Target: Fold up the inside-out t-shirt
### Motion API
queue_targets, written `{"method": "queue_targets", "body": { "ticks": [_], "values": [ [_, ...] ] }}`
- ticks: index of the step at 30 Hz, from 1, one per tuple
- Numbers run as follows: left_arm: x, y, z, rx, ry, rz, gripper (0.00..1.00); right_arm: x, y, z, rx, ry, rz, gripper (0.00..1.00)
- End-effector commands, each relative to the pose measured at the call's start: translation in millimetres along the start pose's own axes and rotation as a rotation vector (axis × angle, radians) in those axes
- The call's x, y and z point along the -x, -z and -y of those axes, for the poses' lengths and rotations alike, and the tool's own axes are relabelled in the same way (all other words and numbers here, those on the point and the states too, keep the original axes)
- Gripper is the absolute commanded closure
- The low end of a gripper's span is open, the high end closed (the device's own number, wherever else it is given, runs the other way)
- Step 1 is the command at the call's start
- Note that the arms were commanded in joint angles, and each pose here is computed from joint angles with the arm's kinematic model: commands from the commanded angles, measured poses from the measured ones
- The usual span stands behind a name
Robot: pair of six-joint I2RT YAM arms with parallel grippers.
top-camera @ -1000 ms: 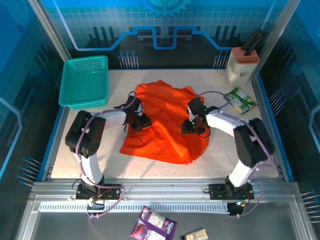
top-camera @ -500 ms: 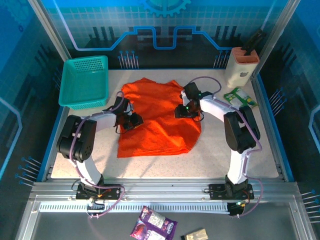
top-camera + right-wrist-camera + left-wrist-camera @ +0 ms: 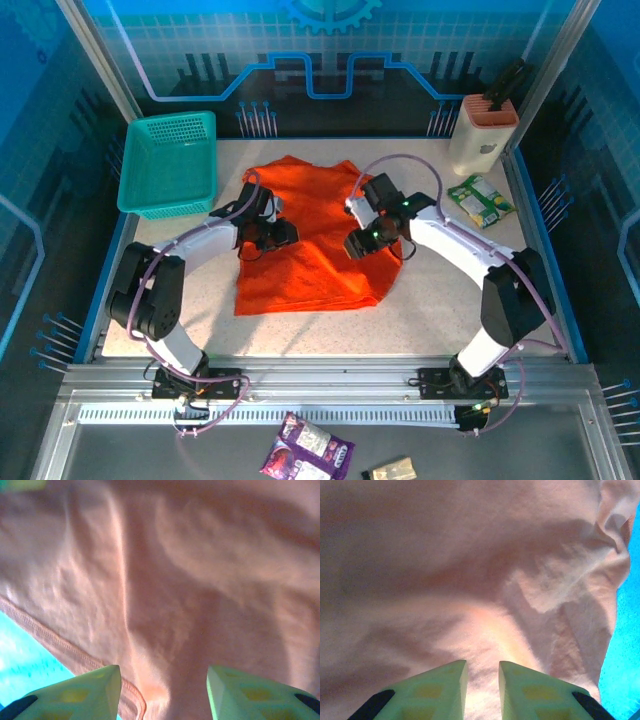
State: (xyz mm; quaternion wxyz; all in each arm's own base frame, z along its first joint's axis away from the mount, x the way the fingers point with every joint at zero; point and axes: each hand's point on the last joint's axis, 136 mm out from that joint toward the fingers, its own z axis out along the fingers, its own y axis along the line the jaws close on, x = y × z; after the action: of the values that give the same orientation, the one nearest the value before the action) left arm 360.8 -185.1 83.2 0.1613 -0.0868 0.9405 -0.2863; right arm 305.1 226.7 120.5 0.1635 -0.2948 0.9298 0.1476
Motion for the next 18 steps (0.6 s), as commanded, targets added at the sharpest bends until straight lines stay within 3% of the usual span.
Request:
{"method": "queue_targets", "body": {
  "ticks": [1, 10, 18],
  "values": [
    [0, 11, 6, 0.0, -0.031, 0.0, 0.76, -34, -9, -12, 0.002, 0.26, -0.1, 0.51],
    [-21, 14, -10, 0.024, -0.022, -0.022, 0.76, -58, -23, -22, 0.004, 0.706, -0.112, 0.54],
    [-42, 14, -28, 0.051, 0.008, -0.045, 0.76, -96, -38, -33, 0.135, 0.783, -0.271, 0.48]
  ]
}}
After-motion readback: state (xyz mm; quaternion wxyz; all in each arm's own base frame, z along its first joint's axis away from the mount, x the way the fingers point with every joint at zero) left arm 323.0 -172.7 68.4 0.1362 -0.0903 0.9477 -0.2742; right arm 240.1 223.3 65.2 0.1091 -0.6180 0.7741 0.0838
